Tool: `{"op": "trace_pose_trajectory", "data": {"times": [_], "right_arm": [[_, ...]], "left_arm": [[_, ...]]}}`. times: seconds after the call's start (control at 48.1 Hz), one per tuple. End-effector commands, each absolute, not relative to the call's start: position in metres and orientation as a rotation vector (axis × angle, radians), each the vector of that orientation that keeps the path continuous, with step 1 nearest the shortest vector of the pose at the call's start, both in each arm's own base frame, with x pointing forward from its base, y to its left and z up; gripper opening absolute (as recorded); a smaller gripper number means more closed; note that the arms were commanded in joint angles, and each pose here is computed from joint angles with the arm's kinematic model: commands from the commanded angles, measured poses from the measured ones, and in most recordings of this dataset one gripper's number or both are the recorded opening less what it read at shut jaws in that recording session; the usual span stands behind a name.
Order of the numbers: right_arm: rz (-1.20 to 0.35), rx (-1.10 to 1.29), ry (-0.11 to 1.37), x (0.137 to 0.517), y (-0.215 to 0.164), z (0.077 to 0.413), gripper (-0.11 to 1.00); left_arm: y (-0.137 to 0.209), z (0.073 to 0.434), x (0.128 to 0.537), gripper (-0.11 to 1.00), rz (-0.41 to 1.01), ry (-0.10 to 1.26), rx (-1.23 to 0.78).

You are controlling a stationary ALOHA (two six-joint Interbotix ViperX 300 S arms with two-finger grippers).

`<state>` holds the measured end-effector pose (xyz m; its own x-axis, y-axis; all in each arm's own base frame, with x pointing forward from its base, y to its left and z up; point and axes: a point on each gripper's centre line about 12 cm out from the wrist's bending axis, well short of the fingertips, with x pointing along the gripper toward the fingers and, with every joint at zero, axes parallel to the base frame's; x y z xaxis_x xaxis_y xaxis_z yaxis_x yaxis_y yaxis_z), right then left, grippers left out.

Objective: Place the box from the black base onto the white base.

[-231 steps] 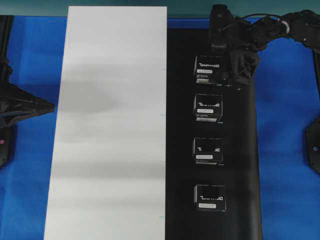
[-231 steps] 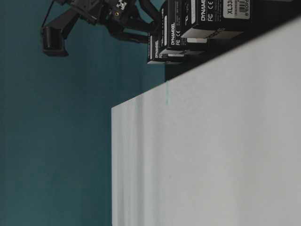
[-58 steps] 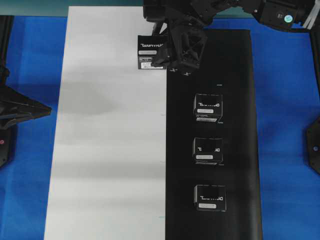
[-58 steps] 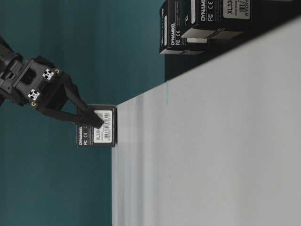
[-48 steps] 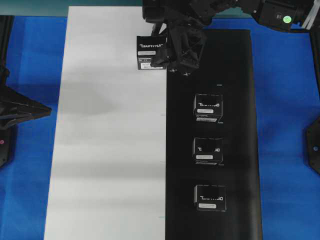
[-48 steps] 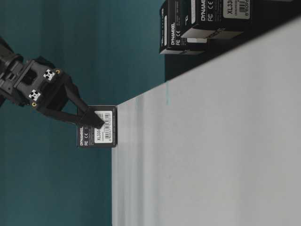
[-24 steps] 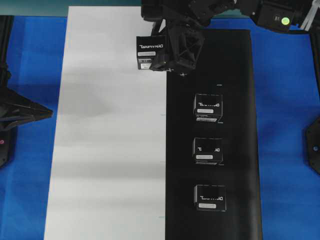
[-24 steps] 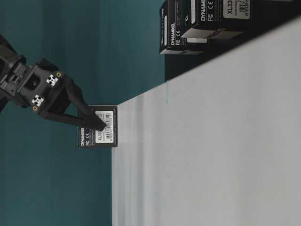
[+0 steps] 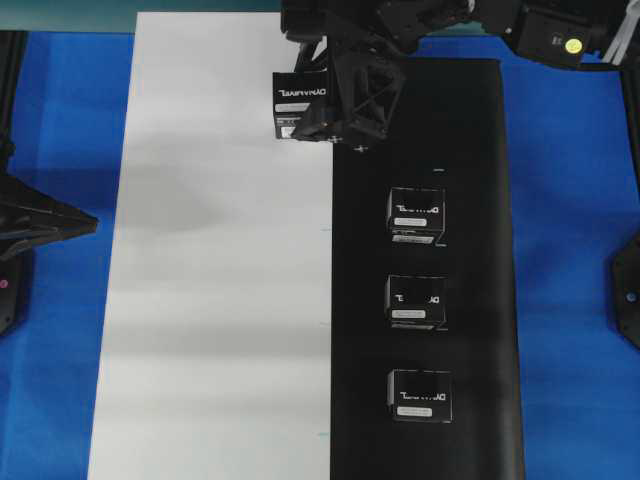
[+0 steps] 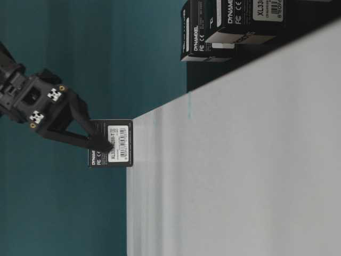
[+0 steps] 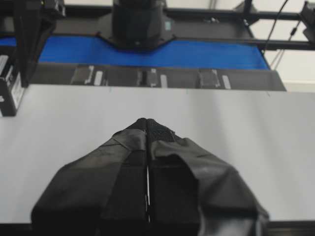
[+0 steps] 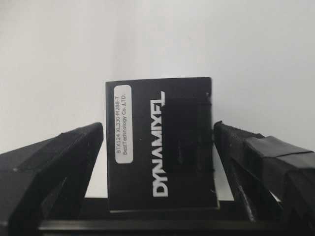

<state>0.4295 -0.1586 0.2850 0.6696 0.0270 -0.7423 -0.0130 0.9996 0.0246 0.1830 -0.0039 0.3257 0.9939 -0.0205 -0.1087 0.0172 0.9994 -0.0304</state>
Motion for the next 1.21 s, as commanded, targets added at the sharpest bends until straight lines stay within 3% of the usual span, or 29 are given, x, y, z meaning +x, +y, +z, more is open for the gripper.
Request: {"op": "trace_pose_trajectory", "data": {"times": [0.0,0.582,0.915,1.186], "right_arm": [[0.014,0.008,0.804,0.427,-0.159,0.299,0.99],[-0.020,-0.021,0.726,0.389,-0.152,0.344,0.99],[-0.025,-0.011,0.721,0.350,-0.129,0.341,0.99],[-0.099,0.028,0.631,0.325,-0.112,0.332,0.99]], "left_arm": [[-0.004,0.331,0.184,-0.06,-0.020,0.095,-0.027],[-0.004,0.330,0.184,-0.06,-0.019,0.101,-0.028],[-0.004,0.334,0.181,-0.06,-0.019,0.086,-0.027],[-0.004,0.335,0.180,-0.06,-0.020,0.083,-0.028]]}}
